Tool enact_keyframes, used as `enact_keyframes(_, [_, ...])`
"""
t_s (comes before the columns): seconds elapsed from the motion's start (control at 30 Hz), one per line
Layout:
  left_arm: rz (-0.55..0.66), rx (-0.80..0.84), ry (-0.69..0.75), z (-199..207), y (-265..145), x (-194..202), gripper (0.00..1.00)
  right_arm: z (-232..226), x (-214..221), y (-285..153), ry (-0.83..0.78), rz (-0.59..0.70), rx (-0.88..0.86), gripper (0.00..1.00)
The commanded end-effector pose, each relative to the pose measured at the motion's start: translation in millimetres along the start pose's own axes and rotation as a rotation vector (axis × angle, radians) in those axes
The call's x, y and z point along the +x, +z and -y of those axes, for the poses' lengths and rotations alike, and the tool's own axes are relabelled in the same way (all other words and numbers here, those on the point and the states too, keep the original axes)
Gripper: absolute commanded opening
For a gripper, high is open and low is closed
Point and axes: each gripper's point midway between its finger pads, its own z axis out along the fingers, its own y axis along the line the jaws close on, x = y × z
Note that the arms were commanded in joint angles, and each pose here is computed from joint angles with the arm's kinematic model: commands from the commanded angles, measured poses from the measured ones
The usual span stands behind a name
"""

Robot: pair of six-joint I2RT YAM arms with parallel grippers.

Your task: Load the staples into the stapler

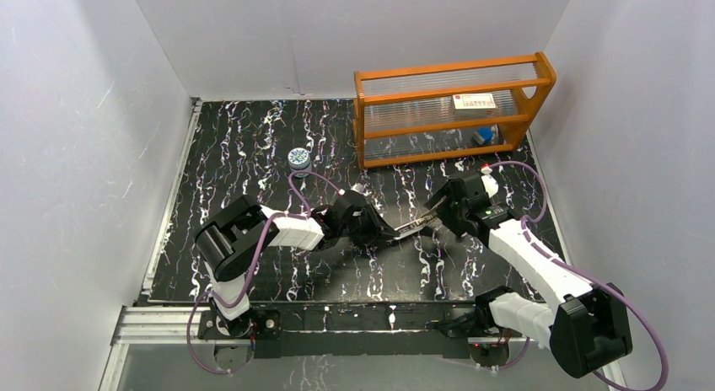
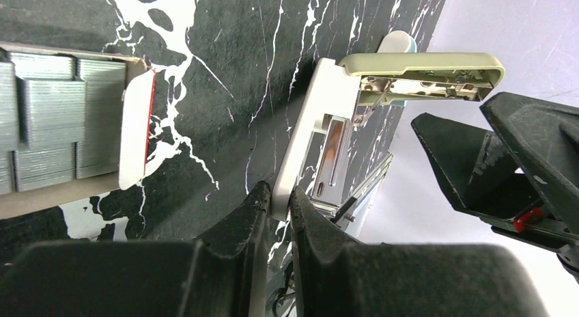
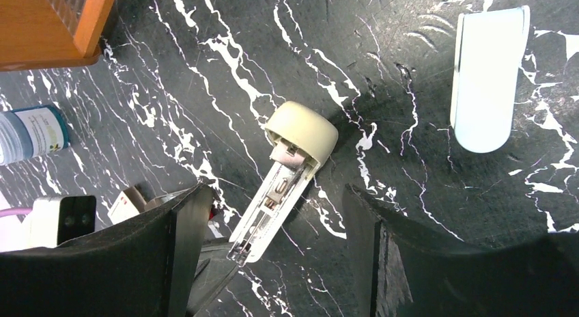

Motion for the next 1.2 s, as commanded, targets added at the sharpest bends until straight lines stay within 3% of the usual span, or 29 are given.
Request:
enact_keyframes(0.0, [-0.012, -0.085, 0.004, -22, -5, 8, 0.12, -12, -6, -9, -0.007, 0.016, -0.046, 0.79])
enact_keyframes(0.4, [-0.054, -0.138, -0.017, -35, -1, 15, 0.14, -17, 4, -8, -0.061, -0.046, -0.084, 0.81])
enact_keyframes(0.67, [-0.074, -0.18, -0.044, -44, -2, 19, 0.23, -17, 4, -10, -0.086, -0.048, -0.078, 0.8])
enact_keyframes(1.17, [-0.086, -0.22, -0.019, -50, -6, 21, 0.24, -24, 12, -18, -0.135, -0.093, -0.143, 0.81])
